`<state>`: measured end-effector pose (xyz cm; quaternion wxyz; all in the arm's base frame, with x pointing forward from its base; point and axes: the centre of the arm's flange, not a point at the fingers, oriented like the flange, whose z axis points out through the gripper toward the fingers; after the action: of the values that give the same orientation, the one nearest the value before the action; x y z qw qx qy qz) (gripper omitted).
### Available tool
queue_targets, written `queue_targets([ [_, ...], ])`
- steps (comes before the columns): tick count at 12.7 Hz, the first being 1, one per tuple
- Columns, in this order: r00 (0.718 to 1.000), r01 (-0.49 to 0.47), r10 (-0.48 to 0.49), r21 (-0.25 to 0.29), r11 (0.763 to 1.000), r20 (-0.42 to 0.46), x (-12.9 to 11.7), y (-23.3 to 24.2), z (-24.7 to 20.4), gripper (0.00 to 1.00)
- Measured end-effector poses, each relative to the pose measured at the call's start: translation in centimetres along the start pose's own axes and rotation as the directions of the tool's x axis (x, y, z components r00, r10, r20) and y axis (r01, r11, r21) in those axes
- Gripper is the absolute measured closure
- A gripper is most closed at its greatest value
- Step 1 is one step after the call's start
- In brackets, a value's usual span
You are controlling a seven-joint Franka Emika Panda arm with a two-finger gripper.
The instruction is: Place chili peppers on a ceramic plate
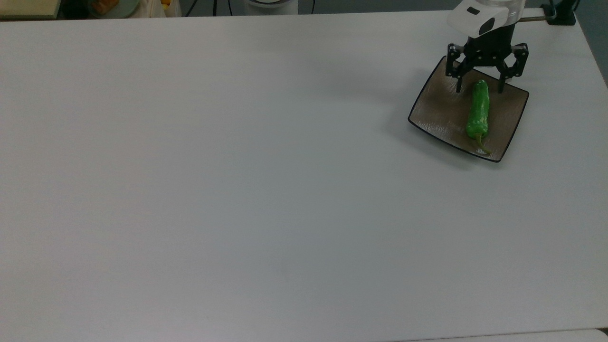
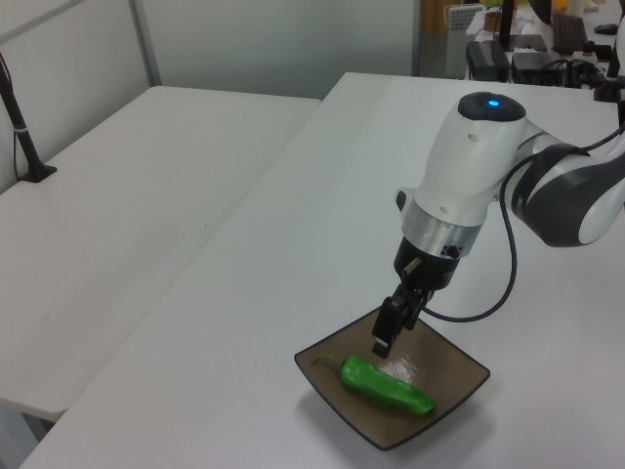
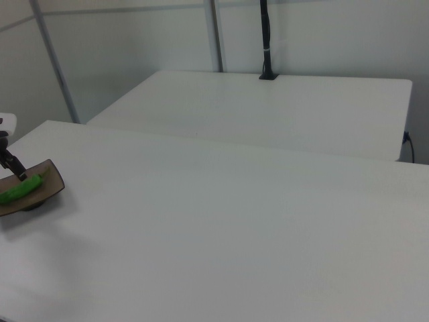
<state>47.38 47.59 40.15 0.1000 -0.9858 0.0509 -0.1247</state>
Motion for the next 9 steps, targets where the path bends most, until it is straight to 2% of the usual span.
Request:
queue_targets([
  [1,1.000,0.000,0.000,-0.001,1.000,-0.002,0.1,0.0,0.0,0.00],
  [3,1.000,0.005,-0.005,-0.023,1.000,-0.011,0.7,0.5,-0.2,0.00],
  [5,0.995,0.102,-0.102,-0.084,0.991,0.007,1.4,1.8,-0.2,0.00],
  [7,0.980,0.196,-0.190,-0.160,0.967,0.053,2.4,3.5,-0.9,0.00],
  [9,0.945,0.322,-0.294,-0.245,0.915,0.147,3.2,5.9,-1.8,0.00],
])
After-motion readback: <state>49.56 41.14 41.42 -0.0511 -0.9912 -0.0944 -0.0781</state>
